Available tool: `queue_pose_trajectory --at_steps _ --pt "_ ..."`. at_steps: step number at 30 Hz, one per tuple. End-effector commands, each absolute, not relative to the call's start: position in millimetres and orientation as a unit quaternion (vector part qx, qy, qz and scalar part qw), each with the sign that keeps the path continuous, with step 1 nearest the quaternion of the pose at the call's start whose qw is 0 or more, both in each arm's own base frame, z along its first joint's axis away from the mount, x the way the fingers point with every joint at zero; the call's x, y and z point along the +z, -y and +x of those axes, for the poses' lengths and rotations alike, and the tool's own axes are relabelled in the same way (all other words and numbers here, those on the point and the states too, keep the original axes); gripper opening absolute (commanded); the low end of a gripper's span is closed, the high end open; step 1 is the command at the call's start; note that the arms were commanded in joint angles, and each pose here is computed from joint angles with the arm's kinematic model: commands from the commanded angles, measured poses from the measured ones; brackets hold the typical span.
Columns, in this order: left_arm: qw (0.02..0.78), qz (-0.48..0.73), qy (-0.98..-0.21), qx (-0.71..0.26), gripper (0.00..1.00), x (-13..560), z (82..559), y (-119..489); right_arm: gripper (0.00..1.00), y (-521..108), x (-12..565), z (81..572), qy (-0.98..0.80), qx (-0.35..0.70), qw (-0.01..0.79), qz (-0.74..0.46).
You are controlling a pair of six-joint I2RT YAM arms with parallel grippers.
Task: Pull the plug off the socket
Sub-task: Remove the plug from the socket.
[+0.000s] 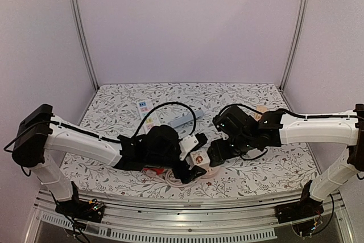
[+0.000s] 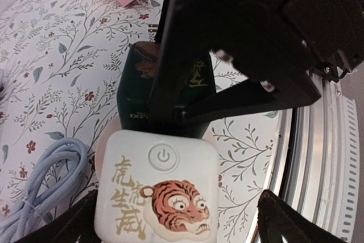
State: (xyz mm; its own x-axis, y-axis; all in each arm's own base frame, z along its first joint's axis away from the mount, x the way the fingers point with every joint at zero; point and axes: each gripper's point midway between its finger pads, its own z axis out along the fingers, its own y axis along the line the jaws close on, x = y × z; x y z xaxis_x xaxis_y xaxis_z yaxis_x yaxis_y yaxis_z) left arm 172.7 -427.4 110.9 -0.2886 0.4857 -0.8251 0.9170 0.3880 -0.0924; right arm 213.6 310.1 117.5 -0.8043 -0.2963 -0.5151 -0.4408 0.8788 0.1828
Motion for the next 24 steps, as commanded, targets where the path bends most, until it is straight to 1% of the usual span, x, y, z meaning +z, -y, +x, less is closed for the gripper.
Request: queue_pose_trajectory --at_steps 1,3,4,5,8,12,18,24 --pt "0.414 0.476 -0.73 -0.264 0.91 119.3 182.3 440.5 0.0 -322.2 133.0 213.5 -0.93 0.173 0.247 -0.211" --pt "0.419 0.472 -0.729 -0.266 0.87 120.6 182.9 441.2 0.0 -321.6 132.5 213.4 -0.93 0.171 0.246 -0.211" --pt "0.418 0.472 -0.729 -0.266 0.83 119.7 182.3 441.4 0.0 -321.7 132.6 213.3 -0.93 0.171 0.247 -0.212" --pt "0.416 0.474 -0.729 -0.265 0.79 118.1 181.8 441.2 0.0 -321.4 132.6 213.7 -0.93 0.169 0.247 -0.212" --pt "0.41 0.479 -0.731 -0.261 0.59 112.5 179.8 440.2 0.0 -319.6 130.5 214.6 -0.931 0.163 0.247 -0.212" --pt "0.404 0.486 -0.73 -0.259 0.45 106.8 174.6 440.8 0.0 -321.0 129.4 215.4 -0.932 0.16 0.246 -0.211" --pt "0.389 0.498 -0.735 -0.245 0.4 91.5 170.9 435.2 0.0 -316.3 131.5 220.2 -0.934 0.153 0.254 -0.198" --pt "0.379 0.505 -0.738 -0.238 0.37 81.6 168.0 429.7 0.0 -309.1 126.1 223.8 -0.936 0.186 0.236 -0.181"
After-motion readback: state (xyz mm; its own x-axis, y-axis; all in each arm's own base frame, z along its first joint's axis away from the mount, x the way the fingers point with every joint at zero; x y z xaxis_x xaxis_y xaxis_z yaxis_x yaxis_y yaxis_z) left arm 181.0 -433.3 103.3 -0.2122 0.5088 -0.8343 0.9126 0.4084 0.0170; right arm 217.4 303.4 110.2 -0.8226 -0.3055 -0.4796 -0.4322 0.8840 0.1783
